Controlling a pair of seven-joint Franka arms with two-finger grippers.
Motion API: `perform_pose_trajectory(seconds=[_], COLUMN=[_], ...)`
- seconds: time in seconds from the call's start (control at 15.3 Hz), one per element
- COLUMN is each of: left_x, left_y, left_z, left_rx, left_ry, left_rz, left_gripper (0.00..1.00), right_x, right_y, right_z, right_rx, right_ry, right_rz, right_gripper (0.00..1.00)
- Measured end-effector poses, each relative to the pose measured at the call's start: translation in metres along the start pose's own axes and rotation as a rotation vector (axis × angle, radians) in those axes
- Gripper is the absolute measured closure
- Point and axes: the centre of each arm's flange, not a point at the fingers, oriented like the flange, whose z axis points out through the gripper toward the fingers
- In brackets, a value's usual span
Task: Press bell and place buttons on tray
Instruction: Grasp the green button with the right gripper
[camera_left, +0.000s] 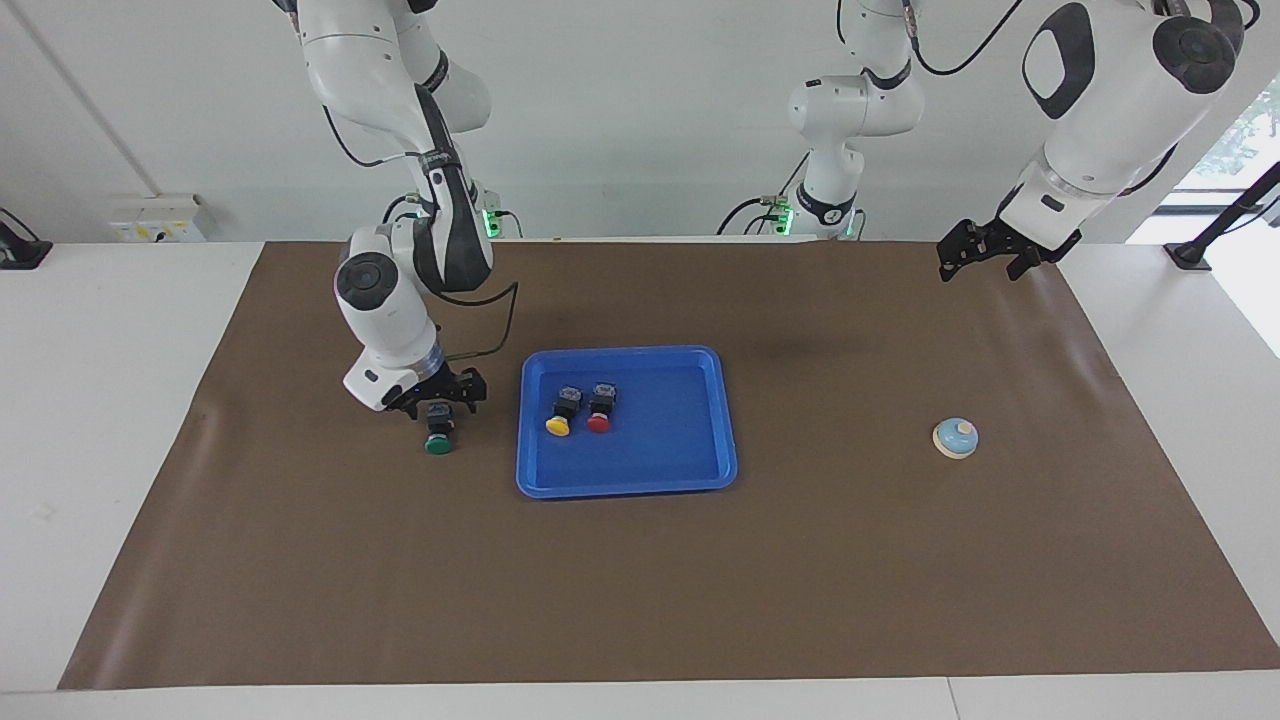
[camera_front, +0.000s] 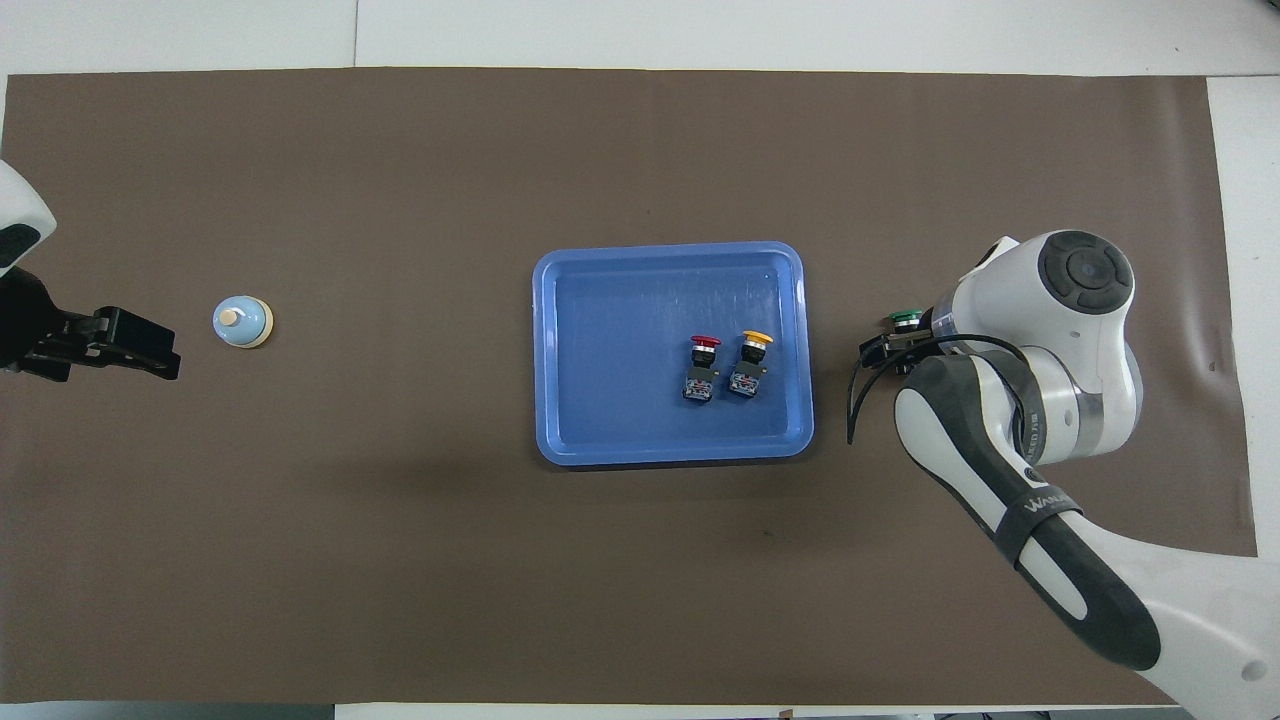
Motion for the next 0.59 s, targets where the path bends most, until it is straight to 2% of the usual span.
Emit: perform_pose_trajectory(seconds=[0.07, 0.33, 0.39, 0.59], left_x=[0.0000, 0.0000, 0.0000, 0.0000], left_y=[0.0000, 0.0000, 0.0001, -0.0001], left_z=[0.0000, 0.0000, 0.0000, 0.0000], left_rx=[0.000, 0.000, 0.000, 0.000], left_ry=[0.000, 0.000, 0.000, 0.000], left_rz=[0.000, 0.000, 0.000, 0.000], left_gripper=[0.00, 0.00, 0.00, 0.00], right_x=[0.0000, 0.0000, 0.0003, 0.0041], right_y=[0.0001, 0.0039, 0.0041, -0.0008], right_z=[0.0002, 0.0008, 0.0004, -0.0084], right_rx=[0.000, 0.000, 0.001, 0.005], right_ry=[0.002, 0.009, 0.010, -0.006], right_rz=[0.000, 0.007, 0.007, 0.022], right_gripper=[0.07, 0.52, 0.60, 0.60])
